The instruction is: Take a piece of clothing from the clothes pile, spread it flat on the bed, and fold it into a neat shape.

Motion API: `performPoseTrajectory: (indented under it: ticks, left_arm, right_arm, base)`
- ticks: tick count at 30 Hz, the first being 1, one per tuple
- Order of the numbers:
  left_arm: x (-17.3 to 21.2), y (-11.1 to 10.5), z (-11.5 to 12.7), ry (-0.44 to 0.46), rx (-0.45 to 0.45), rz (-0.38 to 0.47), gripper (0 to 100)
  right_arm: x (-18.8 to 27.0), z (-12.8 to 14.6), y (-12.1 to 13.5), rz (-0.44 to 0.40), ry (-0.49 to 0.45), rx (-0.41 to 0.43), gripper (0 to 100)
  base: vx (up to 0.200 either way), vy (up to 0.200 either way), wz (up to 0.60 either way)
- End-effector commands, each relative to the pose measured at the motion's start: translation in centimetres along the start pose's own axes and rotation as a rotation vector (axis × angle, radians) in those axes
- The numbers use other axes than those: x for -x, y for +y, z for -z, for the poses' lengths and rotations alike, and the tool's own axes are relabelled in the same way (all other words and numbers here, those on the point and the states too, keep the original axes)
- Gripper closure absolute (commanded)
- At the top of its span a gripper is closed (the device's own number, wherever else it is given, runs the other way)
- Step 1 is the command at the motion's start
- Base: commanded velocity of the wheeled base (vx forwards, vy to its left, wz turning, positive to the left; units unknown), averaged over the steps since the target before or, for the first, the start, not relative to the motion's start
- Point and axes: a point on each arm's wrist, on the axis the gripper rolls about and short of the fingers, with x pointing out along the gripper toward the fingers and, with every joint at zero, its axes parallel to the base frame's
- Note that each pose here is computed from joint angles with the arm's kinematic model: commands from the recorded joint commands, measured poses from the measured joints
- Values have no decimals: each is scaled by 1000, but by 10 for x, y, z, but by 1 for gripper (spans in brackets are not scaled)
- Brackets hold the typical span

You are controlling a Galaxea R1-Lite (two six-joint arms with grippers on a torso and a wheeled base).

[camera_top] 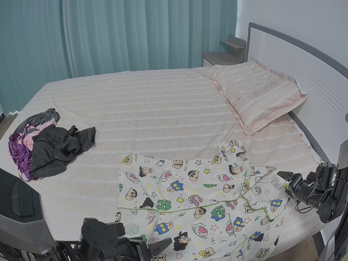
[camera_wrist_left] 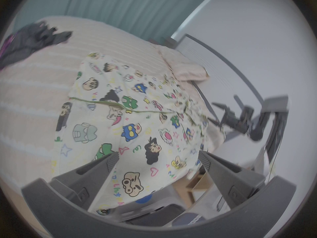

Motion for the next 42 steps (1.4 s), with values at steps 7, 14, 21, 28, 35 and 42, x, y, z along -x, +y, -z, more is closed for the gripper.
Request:
performPoseTrajectory:
  ticks: [7,14,21,28,35,42]
  left_arm:
    - [17,20,-5,52,492,-105,0]
    - [21,24,0,159,603,-132,0]
    - [21,27,-3,141,614,-145,0]
    - [16,33,2,167,596,-201,0]
    - [8,37,5,161,562,-251,0]
    - [3,42,9,150,516,-300,0]
  right_arm:
    - [0,-1,0,-7,-7,3,0]
    - [0,-1,0,-6,-9,1,0]
    - [0,-1,0,-6,-9,1,0]
    - [0,-1,0,-6,-9,1,0]
    - [-1,-1,0,-6,-9,1,0]
    - [-3,0,-1,-1,-6,0,0]
  base:
    - [0,0,0]
    - [0,0,0]
    - [0,0,0]
    - [0,0,0]
    - [0,0,0]
    - [0,0,0]
